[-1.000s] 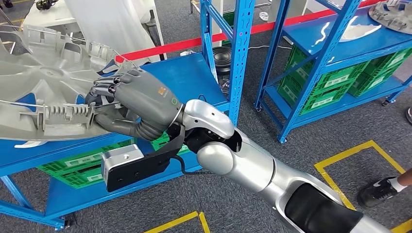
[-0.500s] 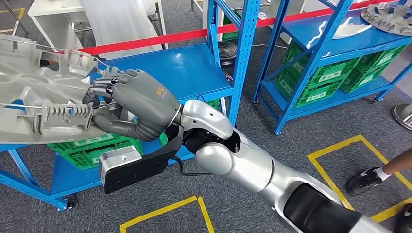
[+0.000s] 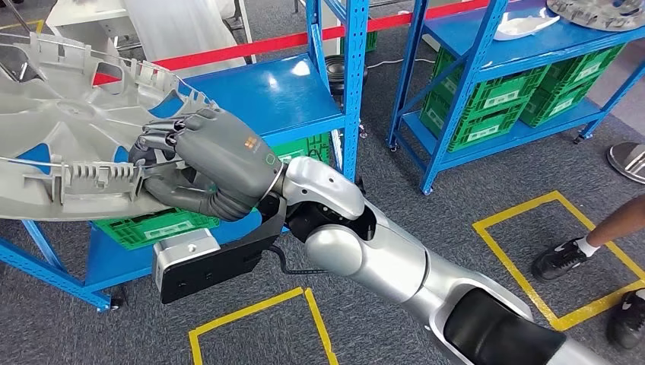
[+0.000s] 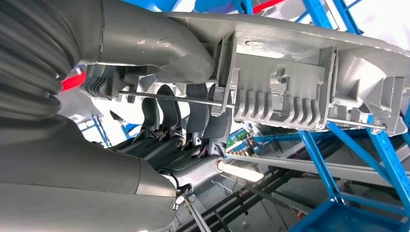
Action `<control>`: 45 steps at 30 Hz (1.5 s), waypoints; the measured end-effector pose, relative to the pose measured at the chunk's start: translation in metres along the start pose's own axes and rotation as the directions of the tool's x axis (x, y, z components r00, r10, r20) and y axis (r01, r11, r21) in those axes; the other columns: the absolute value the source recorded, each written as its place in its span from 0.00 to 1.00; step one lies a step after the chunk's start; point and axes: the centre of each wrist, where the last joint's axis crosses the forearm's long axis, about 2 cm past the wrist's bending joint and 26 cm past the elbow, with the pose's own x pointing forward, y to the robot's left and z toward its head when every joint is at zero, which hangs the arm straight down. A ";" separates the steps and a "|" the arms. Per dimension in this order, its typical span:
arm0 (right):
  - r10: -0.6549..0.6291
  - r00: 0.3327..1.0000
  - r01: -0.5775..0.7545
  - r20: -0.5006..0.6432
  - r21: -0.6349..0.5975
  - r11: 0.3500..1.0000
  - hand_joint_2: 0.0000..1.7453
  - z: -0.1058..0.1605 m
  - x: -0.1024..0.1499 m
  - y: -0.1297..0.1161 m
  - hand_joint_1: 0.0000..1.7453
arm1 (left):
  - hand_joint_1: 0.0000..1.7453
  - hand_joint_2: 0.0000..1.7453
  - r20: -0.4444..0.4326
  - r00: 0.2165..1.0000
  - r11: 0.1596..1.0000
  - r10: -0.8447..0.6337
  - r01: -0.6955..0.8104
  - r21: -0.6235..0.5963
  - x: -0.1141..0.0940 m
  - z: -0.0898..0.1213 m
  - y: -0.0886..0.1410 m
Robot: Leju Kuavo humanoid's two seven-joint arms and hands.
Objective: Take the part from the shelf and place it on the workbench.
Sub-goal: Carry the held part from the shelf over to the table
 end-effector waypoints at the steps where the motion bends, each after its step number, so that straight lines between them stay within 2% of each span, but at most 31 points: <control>1: 0.000 1.000 0.000 -0.001 0.000 1.000 1.00 0.000 0.000 0.000 1.00 | 0.00 1.00 0.000 1.000 1.000 0.000 0.000 0.001 0.000 0.000 0.000; 45: 0.009 1.000 -0.009 -0.024 0.010 1.000 1.00 0.013 -0.002 0.003 1.00 | 0.00 1.00 -0.002 1.000 1.000 -0.006 0.006 0.007 0.004 0.000 0.003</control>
